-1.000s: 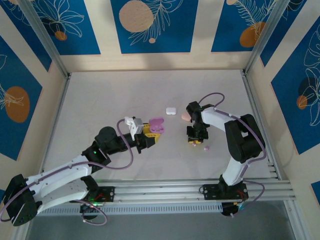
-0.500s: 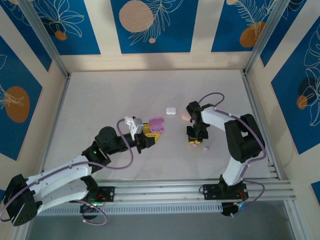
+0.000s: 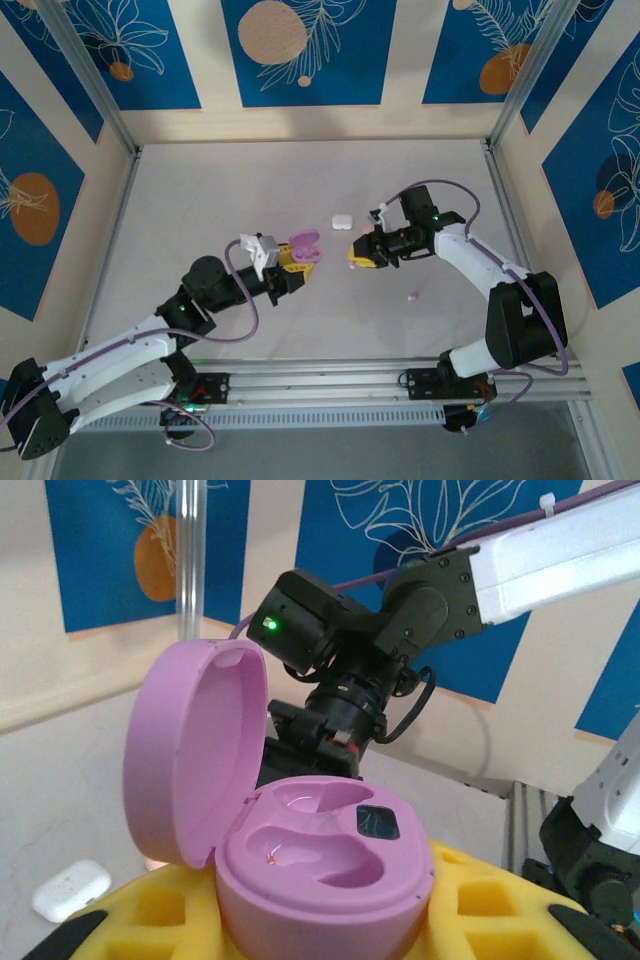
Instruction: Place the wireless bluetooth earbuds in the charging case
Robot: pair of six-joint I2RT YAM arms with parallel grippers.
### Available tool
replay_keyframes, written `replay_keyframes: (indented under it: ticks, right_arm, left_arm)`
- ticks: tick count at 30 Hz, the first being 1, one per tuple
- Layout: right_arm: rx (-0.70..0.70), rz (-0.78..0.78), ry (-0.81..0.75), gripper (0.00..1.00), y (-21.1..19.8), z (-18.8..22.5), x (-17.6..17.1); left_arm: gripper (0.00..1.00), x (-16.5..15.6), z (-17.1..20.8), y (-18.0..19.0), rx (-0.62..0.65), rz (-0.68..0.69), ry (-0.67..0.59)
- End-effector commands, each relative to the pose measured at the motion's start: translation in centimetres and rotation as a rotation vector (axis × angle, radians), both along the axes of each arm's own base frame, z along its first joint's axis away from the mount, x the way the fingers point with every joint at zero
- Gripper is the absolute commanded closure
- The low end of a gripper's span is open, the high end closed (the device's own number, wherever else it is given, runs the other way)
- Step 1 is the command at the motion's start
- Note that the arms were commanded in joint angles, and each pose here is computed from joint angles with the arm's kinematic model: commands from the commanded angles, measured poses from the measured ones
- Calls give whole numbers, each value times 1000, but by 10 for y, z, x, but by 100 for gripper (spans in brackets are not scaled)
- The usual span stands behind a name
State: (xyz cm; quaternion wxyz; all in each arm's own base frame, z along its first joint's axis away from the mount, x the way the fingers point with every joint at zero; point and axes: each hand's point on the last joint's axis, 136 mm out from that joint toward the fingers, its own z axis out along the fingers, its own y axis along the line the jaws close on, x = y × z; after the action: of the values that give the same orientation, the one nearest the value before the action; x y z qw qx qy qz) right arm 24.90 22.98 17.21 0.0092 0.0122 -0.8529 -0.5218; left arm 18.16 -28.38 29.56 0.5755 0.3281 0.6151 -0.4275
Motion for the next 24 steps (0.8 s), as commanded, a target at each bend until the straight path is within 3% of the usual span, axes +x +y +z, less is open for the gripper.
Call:
replay_keyframes:
  ticks: [1, 17, 24]
  right_arm:
    - [328, 155, 56, 80, 16, 57, -21]
    - [306, 95, 75, 80, 13, 77, -19]
    - [219, 30, -113, 80, 13, 93, -26]
  left_arm:
    - [71, 0, -2, 6, 29, 34, -46]
    - [71, 0, -5, 9, 60, 42, -84]
    - [71, 1, -8, 8, 76, 44, -93]
